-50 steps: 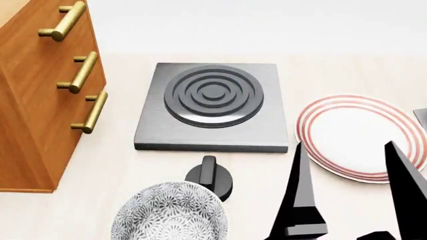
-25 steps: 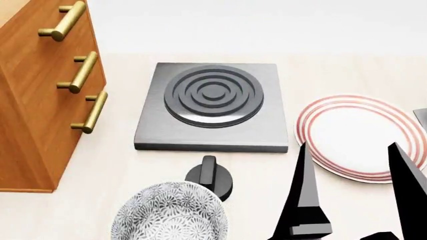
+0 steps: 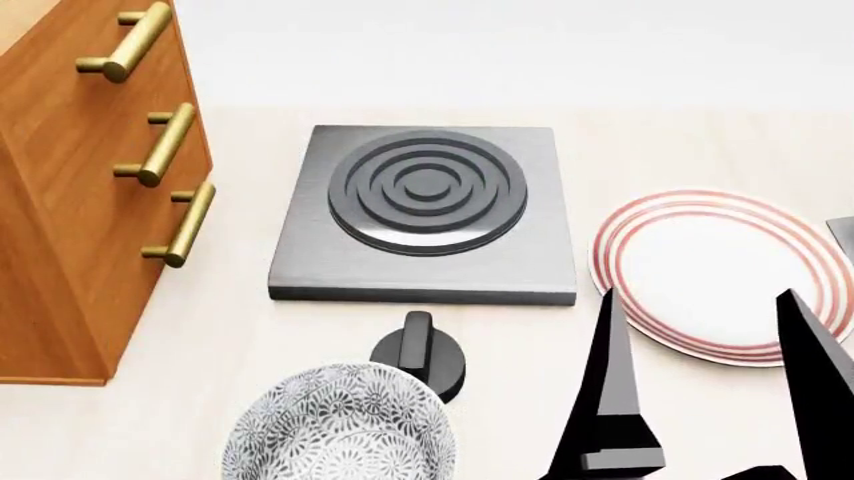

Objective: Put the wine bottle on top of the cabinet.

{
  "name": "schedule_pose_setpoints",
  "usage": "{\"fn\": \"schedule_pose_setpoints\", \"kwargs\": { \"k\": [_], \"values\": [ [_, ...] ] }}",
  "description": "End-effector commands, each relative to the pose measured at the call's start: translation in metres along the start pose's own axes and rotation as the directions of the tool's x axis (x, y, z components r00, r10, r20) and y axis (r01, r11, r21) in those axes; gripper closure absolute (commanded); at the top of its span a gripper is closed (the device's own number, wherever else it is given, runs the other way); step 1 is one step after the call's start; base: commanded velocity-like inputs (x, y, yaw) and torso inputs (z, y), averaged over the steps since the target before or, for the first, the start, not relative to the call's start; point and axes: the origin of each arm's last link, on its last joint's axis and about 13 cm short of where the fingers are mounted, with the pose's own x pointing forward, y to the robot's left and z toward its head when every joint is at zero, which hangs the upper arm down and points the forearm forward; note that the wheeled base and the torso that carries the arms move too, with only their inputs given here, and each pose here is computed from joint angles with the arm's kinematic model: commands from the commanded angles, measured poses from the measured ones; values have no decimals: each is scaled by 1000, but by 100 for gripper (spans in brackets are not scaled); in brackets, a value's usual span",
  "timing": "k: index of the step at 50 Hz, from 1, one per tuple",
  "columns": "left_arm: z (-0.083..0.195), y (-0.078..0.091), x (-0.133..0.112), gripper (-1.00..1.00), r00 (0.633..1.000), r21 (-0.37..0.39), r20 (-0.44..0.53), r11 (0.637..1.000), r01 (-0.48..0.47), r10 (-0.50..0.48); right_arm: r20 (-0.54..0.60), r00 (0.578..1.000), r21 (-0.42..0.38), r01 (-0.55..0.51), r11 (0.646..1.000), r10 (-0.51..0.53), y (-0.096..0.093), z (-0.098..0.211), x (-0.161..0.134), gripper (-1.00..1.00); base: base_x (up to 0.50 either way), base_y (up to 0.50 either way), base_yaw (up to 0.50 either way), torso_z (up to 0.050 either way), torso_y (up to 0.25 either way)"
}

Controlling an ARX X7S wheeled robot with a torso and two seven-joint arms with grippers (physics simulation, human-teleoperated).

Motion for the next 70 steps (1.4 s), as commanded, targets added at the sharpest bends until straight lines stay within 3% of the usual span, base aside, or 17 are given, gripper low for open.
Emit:
{"fn": "schedule_pose_setpoints", "kwargs": {
  "k": [1, 55, 70],
  "values": [
    [4, 0, -2, 100, 1000, -18, 1, 1000, 3, -3, -1, 1000, -1, 2, 1000, -2, 0, 0, 0, -100, 0, 0, 0, 0, 0],
    [-66, 0, 5, 100, 997, -60, -83, 998, 3, -8, -21, 1000, -8, -4, 1000, 3, 1, -4, 0, -100, 0, 0, 0, 0, 1],
    [-77, -3, 8, 100, 999, -57, -40, 998, -10, 7, -22, 1000, -9, -4, 1000, 3, 1, -4, 0, -100, 0, 0, 0, 1, 1]
  ]
}}
